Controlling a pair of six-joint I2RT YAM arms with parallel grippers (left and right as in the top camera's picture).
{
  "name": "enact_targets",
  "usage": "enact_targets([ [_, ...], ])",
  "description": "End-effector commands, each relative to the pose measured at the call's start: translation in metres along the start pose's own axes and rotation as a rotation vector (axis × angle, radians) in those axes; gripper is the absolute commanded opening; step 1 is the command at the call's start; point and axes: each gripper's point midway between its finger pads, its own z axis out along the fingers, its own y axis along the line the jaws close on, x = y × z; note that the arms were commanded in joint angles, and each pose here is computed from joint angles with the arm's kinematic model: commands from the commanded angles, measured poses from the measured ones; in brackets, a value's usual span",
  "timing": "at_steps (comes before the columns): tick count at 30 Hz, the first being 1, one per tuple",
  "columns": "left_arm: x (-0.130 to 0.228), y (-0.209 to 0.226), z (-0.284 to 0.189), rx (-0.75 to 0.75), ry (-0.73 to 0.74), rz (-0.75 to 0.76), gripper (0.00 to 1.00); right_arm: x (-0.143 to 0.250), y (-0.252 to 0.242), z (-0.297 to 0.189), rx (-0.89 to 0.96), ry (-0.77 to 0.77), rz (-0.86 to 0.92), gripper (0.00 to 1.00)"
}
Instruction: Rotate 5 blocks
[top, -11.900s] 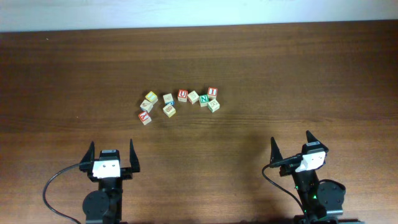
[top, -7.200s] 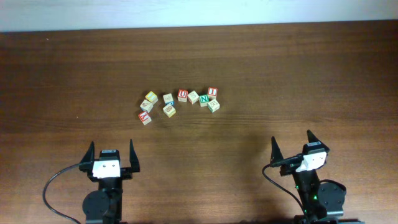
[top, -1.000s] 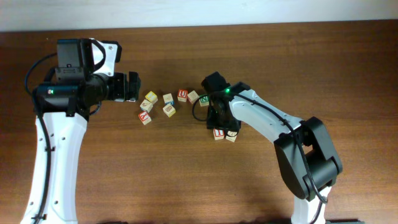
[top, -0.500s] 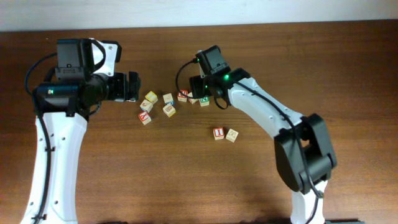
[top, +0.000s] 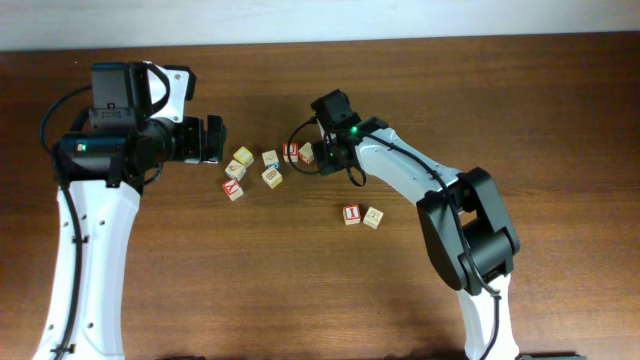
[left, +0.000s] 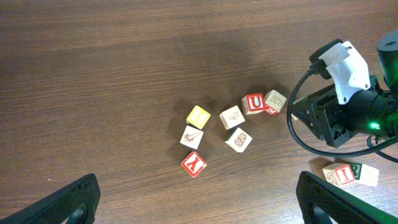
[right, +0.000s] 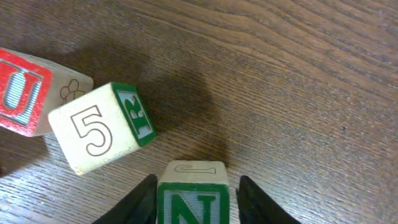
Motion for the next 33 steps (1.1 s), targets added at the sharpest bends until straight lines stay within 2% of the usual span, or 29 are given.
enact_targets([
  [1, -0.005, -0.001, -0.003, 0.012, -0.013, -0.009, 0.99, 0.000, -0.006, 0.005, 0.020, 0.008, 0.019, 0.40],
  [5, -0.005, -0.001, -0.003, 0.012, -0.013, -0.010, 0.99, 0.002, 0.000, -0.003, -0.015, 0.038, 0.064, 0.30],
  [7, -0.005, -0.001, -0.003, 0.012, -0.013, -0.010, 0.99, -0.004, 0.014, -0.028, -0.087, 0.057, 0.069, 0.25],
  [10, -0.005, -0.001, -0.003, 0.012, -0.013, -0.009, 0.99, -0.011, 0.024, -0.074, -0.133, 0.076, 0.115, 0.24],
  [11, -0.005, -0.001, -0.003, 0.012, -0.013, -0.010, 0.99, -0.007, 0.023, -0.089, -0.125, 0.096, 0.177, 0.21],
  [14, -0.005, -0.001, -0.003, 0.012, -0.013, -0.009, 0.99, 0.019, 0.019, -0.094, -0.092, 0.200, 0.268, 0.19],
  [17, -0.005, -0.001, -0.003, 0.012, -0.013, -0.009, 0.99, 0.050, 0.027, -0.086, -0.071, 0.291, 0.248, 0.20],
  [22, -0.005, -0.001, -0.003, 0.011, -0.013, -0.010, 0.99, 0.083, 0.039, -0.073, -0.014, 0.350, 0.218, 0.19],
  [31, -0.005, -0.001, -0.003, 0.012, -0.013, -0.010, 0.99, 0.110, 0.034, -0.052, 0.035, 0.379, 0.249, 0.21],
  [33, -0.005, -0.001, -0.003, 0.012, -0.013, -0.009, 0.99, 0.110, 0.033, -0.052, 0.035, 0.378, 0.249, 0.33],
])
